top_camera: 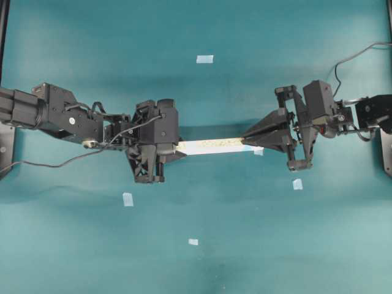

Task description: Move the wooden board into place and insert the rod into its hole.

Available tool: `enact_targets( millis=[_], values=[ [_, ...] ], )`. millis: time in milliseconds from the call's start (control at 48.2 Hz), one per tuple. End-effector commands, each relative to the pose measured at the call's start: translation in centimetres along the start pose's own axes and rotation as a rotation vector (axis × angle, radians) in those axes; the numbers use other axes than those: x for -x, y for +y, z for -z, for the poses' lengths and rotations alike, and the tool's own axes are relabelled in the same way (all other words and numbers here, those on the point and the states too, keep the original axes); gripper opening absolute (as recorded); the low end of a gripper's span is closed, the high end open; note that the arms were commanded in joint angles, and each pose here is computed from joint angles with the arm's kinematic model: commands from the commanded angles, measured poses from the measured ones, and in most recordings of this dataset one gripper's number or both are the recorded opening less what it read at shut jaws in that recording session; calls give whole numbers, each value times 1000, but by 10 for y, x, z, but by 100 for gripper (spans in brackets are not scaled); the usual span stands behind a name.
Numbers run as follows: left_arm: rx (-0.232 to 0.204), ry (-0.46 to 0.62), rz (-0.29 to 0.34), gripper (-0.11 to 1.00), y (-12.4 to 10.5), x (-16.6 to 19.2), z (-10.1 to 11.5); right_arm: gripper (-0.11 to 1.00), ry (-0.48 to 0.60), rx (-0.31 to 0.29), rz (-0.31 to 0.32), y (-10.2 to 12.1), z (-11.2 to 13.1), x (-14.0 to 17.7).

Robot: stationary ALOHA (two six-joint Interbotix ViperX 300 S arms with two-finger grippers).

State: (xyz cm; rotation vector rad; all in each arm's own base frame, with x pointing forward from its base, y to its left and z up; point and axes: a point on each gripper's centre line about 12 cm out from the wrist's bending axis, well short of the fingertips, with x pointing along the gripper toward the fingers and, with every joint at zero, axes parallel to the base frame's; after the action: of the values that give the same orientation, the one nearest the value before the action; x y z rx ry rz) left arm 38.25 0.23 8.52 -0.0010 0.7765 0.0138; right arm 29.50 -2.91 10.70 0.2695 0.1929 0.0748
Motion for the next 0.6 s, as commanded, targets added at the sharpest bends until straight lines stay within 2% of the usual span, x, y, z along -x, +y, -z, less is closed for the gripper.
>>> enact_targets(
  millis=[0,269,580],
  values=[
    [6,-29,-1,21,1,2,-10,10,-3,0,5,0,-1,2],
    [7,-28,-1,21,1,2,-9,10,7,-6,7,1,2,9],
    [7,-26,-1,21,1,2,-9,10,72,-17,35,0,13,17]
  ],
)
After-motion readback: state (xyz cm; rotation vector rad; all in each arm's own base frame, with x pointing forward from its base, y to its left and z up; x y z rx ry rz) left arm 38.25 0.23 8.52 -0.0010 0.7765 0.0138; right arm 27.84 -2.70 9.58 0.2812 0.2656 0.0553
